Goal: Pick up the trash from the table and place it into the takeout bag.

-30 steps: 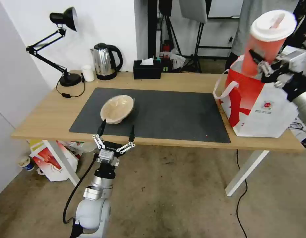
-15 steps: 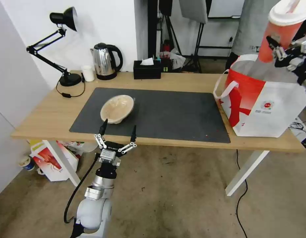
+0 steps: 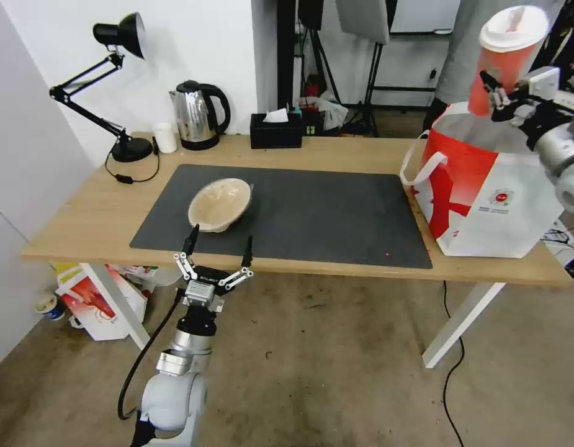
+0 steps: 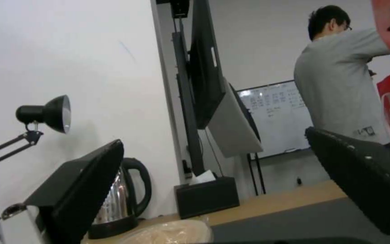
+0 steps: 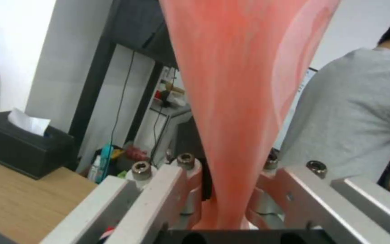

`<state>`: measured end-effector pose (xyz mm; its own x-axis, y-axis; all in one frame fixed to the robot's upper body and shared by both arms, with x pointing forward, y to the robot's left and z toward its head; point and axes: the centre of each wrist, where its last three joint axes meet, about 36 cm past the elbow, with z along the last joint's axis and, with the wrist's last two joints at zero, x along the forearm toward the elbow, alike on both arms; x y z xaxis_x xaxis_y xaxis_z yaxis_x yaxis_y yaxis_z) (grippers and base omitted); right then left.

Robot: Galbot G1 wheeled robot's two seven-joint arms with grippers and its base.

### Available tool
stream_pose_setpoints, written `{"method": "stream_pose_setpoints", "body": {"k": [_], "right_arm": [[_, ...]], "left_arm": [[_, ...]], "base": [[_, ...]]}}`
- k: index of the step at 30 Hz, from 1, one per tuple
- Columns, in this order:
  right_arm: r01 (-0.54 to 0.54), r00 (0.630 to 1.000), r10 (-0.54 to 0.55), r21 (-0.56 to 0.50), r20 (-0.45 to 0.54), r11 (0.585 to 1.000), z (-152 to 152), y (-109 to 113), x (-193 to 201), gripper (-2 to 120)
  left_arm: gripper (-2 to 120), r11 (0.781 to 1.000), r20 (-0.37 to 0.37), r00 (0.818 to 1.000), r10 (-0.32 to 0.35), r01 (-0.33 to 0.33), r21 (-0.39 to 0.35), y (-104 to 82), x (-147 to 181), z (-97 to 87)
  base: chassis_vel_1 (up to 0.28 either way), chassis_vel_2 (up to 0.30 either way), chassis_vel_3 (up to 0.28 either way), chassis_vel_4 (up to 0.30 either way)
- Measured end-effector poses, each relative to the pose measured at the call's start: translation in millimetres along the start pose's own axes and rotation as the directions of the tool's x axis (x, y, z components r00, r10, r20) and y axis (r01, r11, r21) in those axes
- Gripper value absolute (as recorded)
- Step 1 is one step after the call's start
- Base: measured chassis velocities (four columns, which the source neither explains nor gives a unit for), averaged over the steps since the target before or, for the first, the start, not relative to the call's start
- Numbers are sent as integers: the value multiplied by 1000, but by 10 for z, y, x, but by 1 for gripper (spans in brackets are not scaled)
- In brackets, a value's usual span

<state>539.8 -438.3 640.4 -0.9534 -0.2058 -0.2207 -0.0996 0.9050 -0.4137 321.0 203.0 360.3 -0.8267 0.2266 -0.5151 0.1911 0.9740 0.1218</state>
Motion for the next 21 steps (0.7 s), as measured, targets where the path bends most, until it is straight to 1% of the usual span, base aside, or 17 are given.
{"method": "stream_pose_setpoints", "body": {"k": [4, 8, 16, 21], "right_arm": [[-19, 1000, 19, -5, -14, 1000, 103, -9, -132, 6], [-27, 999, 27, -3, -23, 1000, 149, -24, -182, 6], [-49, 998, 50, 16, -41, 999, 230, -81, -194, 6], [-74, 996, 75, 28, -52, 997, 259, -168, -183, 5]], "left_arm": [[100, 1000, -4, 1000, -5, 5, -7, 25, 29, 0], [100, 1000, -5, 1000, -9, 9, -13, 49, 38, 0], [100, 1000, -3, 1000, -8, 8, -13, 51, 31, 0], [100, 1000, -5, 1000, -7, 7, -12, 46, 33, 5]], "base": [[0, 0, 0, 0], [0, 0, 0, 0], [0, 0, 0, 0], [0, 0, 0, 0]]}}
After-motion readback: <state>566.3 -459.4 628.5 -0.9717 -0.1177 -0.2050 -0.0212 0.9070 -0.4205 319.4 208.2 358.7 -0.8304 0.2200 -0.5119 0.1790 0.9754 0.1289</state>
